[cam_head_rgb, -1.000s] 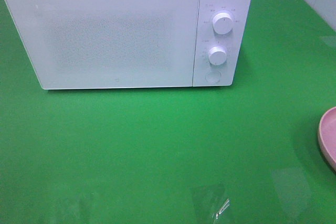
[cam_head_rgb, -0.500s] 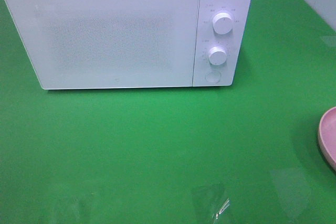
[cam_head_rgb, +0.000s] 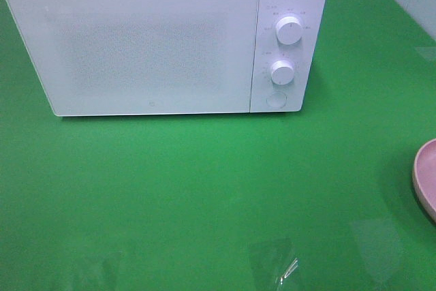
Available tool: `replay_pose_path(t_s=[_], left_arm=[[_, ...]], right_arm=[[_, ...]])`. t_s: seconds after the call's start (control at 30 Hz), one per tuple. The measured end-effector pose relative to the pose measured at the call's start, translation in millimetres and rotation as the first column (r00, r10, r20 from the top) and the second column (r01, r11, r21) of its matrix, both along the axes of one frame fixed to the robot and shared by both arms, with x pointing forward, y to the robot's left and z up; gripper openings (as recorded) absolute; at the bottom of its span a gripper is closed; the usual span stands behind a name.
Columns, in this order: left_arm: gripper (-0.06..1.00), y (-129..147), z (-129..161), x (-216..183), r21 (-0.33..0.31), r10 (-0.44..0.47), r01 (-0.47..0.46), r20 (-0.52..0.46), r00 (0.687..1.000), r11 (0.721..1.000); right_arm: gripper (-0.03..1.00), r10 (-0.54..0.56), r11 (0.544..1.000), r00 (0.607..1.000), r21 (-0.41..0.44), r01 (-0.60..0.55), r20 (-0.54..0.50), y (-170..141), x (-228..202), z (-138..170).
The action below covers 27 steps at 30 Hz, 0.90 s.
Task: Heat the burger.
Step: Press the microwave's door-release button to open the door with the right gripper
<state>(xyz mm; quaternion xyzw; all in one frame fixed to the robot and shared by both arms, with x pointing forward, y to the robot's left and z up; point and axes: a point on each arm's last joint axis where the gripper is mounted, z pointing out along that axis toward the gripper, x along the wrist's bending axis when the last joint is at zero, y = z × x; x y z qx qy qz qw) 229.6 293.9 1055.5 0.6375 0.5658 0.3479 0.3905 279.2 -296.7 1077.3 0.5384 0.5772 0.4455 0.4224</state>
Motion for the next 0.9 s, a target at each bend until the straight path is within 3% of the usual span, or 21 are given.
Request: replay_pose_path(t_s=[0.9], left_arm=[[0.98,0,0,0,0.000,0.000,0.000,0.001,1.000,1.000]], right_arm=[[0.76,0.011,1.000,0.999,0.001,-0.011,0.039,7,80,-31]])
